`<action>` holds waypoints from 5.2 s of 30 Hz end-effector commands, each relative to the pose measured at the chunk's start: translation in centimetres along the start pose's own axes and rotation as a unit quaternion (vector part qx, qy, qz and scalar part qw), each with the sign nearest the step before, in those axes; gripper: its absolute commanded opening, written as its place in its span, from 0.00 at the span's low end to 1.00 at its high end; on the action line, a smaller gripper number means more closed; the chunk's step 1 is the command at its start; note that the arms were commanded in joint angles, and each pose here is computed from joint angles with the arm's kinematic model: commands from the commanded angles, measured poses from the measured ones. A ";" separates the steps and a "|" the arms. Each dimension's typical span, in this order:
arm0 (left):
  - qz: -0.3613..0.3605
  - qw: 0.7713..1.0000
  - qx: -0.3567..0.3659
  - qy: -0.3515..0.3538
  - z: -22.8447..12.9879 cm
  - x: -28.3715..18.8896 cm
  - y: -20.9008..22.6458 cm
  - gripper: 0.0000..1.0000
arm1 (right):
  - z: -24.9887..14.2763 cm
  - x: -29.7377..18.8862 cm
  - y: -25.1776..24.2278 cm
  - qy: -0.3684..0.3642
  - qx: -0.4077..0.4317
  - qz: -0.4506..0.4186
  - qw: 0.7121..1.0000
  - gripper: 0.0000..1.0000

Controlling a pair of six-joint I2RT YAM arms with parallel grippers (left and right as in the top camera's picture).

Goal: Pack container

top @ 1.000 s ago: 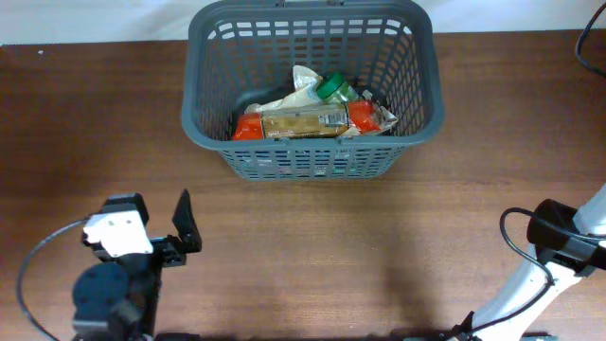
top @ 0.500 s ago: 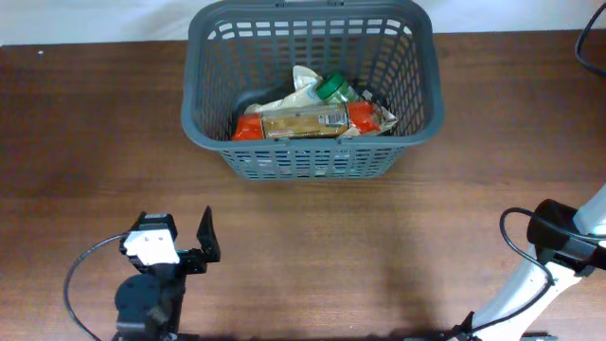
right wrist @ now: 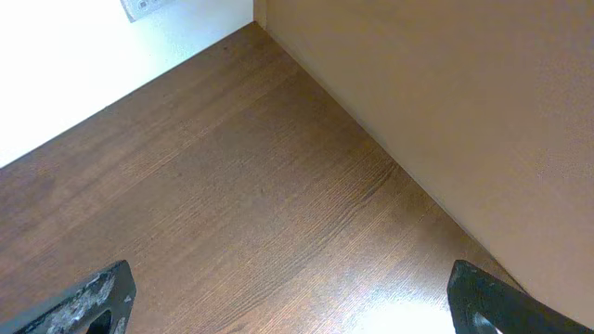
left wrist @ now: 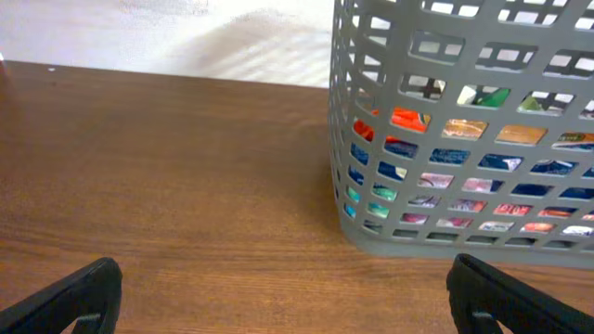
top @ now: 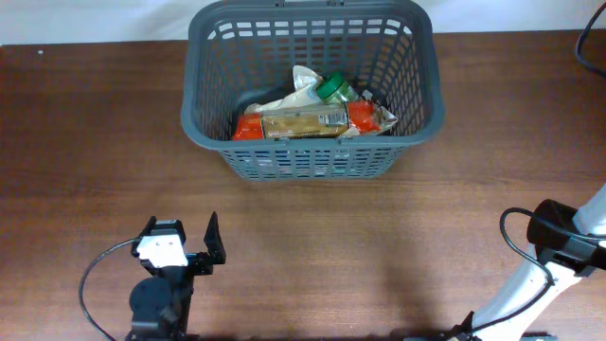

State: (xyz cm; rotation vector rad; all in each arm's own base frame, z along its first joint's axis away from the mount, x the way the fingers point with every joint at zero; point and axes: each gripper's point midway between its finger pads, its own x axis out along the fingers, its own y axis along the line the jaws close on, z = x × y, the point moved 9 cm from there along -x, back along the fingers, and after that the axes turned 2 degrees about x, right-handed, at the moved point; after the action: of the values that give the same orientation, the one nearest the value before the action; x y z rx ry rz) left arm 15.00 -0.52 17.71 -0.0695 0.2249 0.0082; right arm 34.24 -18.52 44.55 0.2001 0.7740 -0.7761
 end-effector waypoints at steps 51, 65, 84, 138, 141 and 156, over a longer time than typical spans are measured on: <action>0.038 0.996 0.081 -0.016 -1.2 0.3 1.4 0.99 | 0.0 0.2 0.0 0.004 0.008 0.001 1.000 0.99; 0.038 0.996 0.081 -0.016 -1.2 0.3 1.4 0.99 | 0.1 -3.6 -1.2 -0.034 0.019 0.008 0.999 0.99; 0.038 0.996 0.081 -0.016 -1.2 0.3 1.4 0.99 | -3.4 -20.4 -3.4 -0.196 0.026 0.108 0.974 0.99; 0.038 0.996 0.081 -0.016 -1.2 0.3 1.4 0.99 | -27.5 -12.9 -0.4 -0.333 -0.137 0.394 0.846 0.99; 0.038 0.996 0.081 -0.016 -1.2 0.3 1.4 0.99 | -29.2 -10.9 0.1 -0.346 -0.133 0.394 0.841 0.99; 0.038 0.996 0.081 -0.016 -1.2 0.3 1.4 0.99 | -34.4 -4.4 1.8 -0.353 -0.132 0.396 0.837 0.99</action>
State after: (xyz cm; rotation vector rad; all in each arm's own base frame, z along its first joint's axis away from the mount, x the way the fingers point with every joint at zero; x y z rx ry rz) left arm 14.95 0.76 16.57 0.0852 0.1964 0.0728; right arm 14.37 -0.13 23.67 -0.0317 0.0376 0.0640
